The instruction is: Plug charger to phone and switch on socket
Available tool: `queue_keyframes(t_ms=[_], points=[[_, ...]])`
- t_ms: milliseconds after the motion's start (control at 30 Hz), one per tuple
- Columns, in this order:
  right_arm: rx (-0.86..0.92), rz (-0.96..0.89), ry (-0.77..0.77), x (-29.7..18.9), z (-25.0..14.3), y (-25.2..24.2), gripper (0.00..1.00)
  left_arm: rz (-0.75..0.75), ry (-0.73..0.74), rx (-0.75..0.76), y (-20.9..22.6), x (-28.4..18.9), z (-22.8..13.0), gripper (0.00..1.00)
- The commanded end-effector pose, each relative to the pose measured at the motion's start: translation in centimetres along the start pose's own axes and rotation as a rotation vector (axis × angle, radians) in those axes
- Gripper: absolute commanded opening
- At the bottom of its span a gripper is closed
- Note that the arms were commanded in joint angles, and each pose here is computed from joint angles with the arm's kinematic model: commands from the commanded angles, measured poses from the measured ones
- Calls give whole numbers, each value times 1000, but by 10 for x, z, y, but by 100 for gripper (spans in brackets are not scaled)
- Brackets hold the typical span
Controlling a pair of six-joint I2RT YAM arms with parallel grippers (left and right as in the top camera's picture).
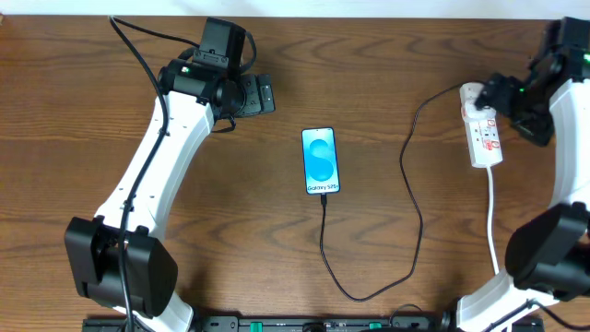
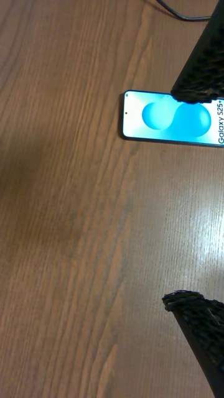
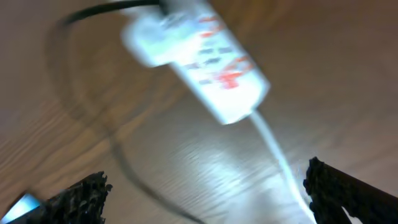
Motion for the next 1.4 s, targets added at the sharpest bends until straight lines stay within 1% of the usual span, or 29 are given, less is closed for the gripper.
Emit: queue_keyframes(t_ms=[0,133,333,400,533,833,1033,1367], points=[[176,-138,-19,17,19,-43,99,21,3,5,4,4,0,98],[245,-151,-10,37,31,-65,99,21,3,5,4,4,0,98],[291,-140,-13,63,45,-81,99,21,3,5,4,4,0,98],[296,-98,-7,74,49,-79,99,21,3,5,4,4,0,98],[230,22,5,94,57,-64,99,21,3,5,4,4,0,98],[260,-7,67,138,54,-68,99,21,3,5,4,4,0,98],[260,6,44,142,59,-67,99,22,2,5,4,4,0,98],[293,5,53,149,55,-66,99,21,3,5,4,4,0,98]])
Point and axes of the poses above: each gripper's point midway between its finger pads, its own x axis out along the fingers, its own y axis along the line the jaws close on, z = x × y, the point moved 5 cm from there along -x, back along the fingers, and after that the axes turned 3 degrees about -x, right-handed, at the moved point
